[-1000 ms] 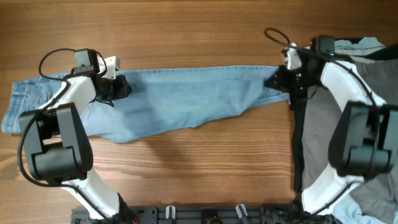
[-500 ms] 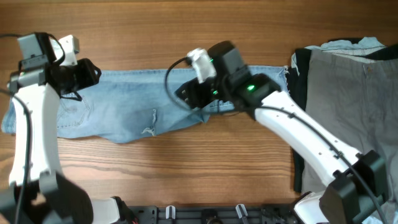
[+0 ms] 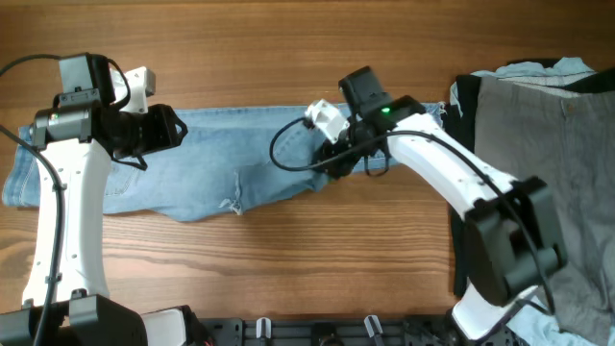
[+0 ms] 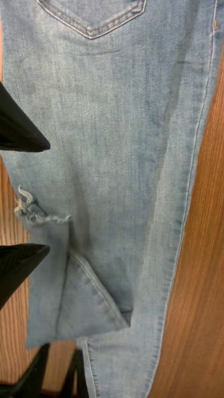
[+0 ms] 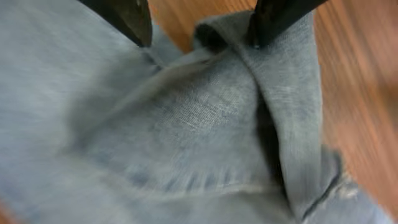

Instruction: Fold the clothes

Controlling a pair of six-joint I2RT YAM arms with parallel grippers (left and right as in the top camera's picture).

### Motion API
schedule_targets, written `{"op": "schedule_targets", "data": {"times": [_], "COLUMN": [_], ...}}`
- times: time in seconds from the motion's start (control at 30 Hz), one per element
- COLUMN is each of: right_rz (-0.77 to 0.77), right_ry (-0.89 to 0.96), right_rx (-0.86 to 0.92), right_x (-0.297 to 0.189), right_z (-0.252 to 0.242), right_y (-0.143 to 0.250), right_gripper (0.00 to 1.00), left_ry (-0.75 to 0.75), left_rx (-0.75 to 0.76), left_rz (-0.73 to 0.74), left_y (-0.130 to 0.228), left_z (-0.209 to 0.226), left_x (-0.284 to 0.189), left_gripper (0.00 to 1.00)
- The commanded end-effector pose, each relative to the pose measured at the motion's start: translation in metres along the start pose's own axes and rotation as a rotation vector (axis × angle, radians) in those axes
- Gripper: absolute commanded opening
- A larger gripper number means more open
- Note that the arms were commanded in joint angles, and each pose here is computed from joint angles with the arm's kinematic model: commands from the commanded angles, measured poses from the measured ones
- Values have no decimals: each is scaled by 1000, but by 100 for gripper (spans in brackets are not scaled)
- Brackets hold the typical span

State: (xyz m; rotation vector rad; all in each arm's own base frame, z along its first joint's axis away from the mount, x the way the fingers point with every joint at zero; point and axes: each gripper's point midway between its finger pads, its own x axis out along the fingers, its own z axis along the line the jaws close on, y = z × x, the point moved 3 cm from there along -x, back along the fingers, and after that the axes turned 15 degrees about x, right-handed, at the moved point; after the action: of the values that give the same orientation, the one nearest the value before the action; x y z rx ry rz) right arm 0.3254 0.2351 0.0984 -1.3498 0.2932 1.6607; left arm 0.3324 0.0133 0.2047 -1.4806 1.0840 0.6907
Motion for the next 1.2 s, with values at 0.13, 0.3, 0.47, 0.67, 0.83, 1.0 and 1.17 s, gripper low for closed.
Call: {"op": "schedule_targets", "data": {"times": [0.13,0.3,0.47,0.67,0.83,1.0,1.17], "right_rz": [78,87,3,-38,65,125,-160], "right_ry": [-309,-386,-6,78,19,-4,113], "right_rx": [-163,-204,-325,-431,-461,-441,-180], "right_x": [3,-4,-43,8,52,46,-20], "right_z": [48,70,76,88,78,81,85], "right_y": [25,28,-11,-37,-20,-6,-70], "right_gripper": [57,49,54,59,64,7,4], "left_ry": [4,4,3,-4,-17,-18,-19], "left_rx": [4,5,5,-11,-27,-25,-24], "left_rz": [4,3,3,-1,-24,-30,-31], "left_y": [-1,-1,-1,2,3,2,2], "left_z": [-1,-1,-1,2,6,6,6], "left_x": [3,3,3,-4,-15,-15,-15], "left_gripper": [48,49,49,48,50,51,52]}}
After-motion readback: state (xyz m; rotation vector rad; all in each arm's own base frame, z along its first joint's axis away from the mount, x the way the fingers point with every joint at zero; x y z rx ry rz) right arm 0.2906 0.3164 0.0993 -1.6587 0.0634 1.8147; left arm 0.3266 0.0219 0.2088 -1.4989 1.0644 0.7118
